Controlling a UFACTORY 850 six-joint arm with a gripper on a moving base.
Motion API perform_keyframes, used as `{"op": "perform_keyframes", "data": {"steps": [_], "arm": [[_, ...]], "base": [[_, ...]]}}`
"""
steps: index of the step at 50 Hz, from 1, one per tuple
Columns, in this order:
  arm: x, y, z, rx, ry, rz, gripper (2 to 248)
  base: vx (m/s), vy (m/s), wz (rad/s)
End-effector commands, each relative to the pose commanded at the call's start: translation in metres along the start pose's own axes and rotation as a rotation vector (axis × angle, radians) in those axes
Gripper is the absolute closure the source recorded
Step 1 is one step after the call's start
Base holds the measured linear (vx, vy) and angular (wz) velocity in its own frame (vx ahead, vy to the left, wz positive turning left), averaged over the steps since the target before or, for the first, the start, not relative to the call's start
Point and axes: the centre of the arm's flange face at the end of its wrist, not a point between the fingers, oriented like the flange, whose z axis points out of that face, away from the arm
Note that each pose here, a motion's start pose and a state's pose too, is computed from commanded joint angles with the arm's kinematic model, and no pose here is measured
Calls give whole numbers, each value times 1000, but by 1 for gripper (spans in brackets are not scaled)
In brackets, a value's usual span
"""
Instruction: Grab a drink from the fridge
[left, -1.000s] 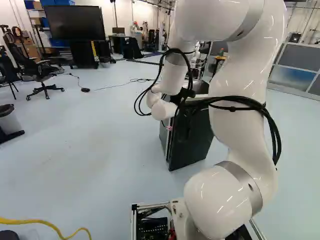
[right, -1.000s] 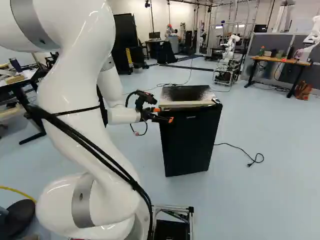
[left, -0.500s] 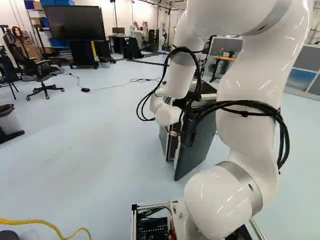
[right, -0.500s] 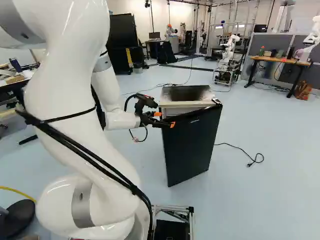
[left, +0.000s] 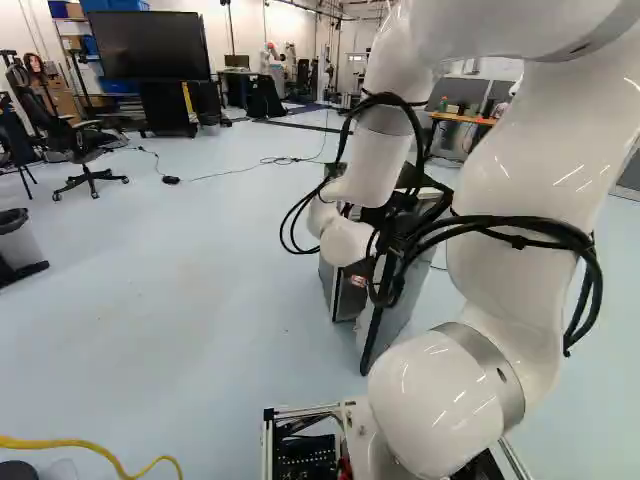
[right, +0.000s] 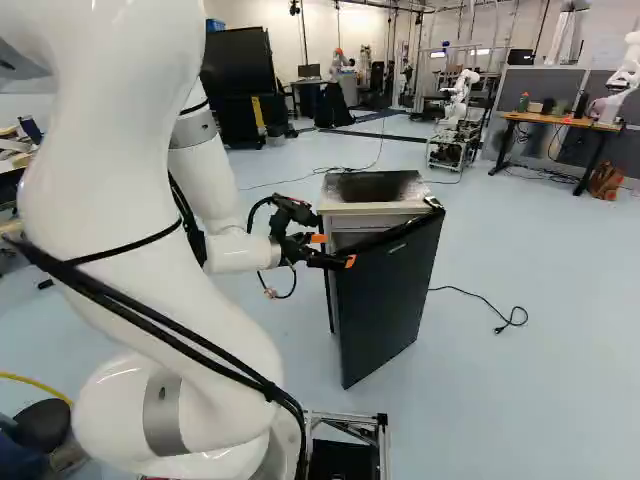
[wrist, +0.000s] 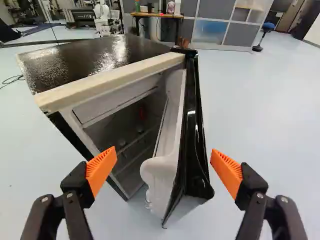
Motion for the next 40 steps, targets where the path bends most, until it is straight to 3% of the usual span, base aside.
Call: {"op": "perform_keyframes", "data": {"steps": [40], "arm": [[-8, 68, -10, -93, -15, 26, 3]], "base": [[0, 0, 0]]}}
